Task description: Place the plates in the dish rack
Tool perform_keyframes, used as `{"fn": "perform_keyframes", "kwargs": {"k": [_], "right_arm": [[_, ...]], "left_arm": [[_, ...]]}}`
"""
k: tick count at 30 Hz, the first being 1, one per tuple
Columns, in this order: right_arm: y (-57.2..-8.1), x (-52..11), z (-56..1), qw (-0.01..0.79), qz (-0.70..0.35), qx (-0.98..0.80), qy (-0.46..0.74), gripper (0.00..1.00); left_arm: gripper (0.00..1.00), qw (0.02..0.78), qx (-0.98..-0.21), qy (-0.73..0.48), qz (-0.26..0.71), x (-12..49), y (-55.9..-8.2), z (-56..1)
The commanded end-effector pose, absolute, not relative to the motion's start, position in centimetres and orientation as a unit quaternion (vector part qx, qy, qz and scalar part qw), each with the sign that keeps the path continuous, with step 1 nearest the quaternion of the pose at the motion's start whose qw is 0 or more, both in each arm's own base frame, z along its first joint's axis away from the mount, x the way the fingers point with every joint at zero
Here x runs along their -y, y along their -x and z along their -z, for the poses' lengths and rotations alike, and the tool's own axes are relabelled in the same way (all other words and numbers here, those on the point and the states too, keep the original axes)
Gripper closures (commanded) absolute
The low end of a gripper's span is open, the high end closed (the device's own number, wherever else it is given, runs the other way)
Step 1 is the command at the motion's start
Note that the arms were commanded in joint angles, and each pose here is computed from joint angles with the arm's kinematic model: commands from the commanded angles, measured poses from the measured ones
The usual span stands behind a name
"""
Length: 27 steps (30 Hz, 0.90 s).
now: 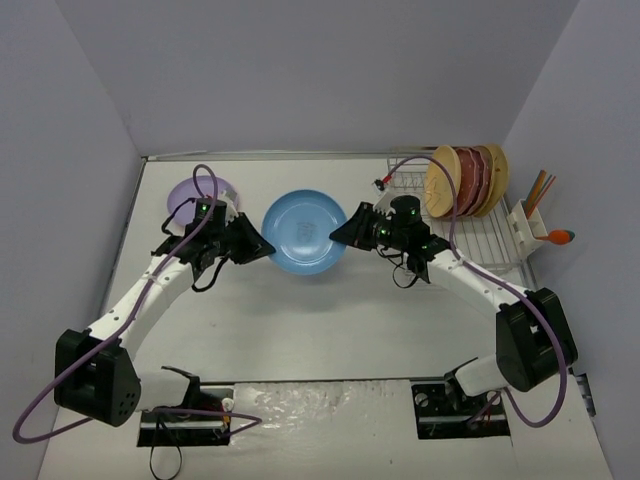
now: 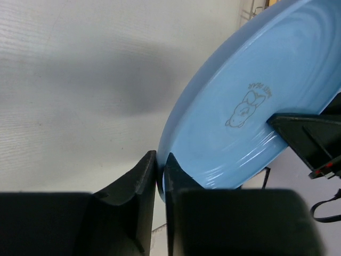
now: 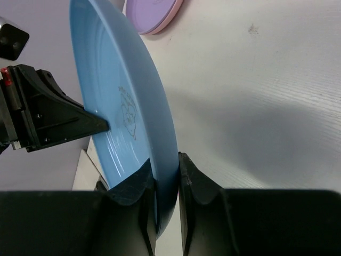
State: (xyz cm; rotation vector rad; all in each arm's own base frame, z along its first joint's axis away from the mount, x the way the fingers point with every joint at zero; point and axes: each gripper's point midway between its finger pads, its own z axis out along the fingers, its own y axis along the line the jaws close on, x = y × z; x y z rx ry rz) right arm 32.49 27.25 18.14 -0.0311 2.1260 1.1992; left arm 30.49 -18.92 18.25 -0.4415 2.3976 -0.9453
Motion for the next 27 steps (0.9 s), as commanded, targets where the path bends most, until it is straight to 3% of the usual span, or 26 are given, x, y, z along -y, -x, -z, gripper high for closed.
{"fn": "perform_keyframes", "kwargs": {"k": [1, 8, 11, 16, 21, 23, 27], "right_arm": [[-34.2, -26.8, -23.3, 0.419, -0.438, -0.793, 0.05, 1.0], [-36.3, -22.7, -26.0, 0.487, -0.327, -0.808, 0.047, 1.0], [-38.9, -17.4, -27.7, 0.55, -0.19, -0.813, 0.013, 1.0], [-41.2, -7.9, -31.1, 0.601, 0.039, -0.797, -0.054, 1.0], [-43.8, -1.5, -33.0, 0.602, 0.137, -0.779, -0.109, 1.0], [-45.4, -0.6, -32.5, 0.594, 0.141, -0.785, -0.106, 1.0], [-45.6, -5.2, -30.6, 0.571, 0.019, -0.819, -0.051, 1.0]], "left_arm": [[0.7, 0.313, -0.881, 0.141, 0.326, 17.8, -31.0, -20.5], [0.26, 0.339, -0.91, 0.135, 0.195, 13.2, -30.5, -18.9], [0.11, 0.358, -0.918, 0.135, 0.106, 9.6, -29.5, -19.0], [0.03, 0.38, -0.914, 0.138, -0.042, 2.9, -27.9, -18.5], [0.03, 0.374, -0.913, 0.148, -0.073, 0.1, -27.3, -17.3], [0.03, 0.375, -0.912, 0.148, -0.073, -0.1, -27.4, -17.2], [0.03, 0.373, -0.909, 0.186, 0.01, 2.6, -28.7, -17.4]]}}
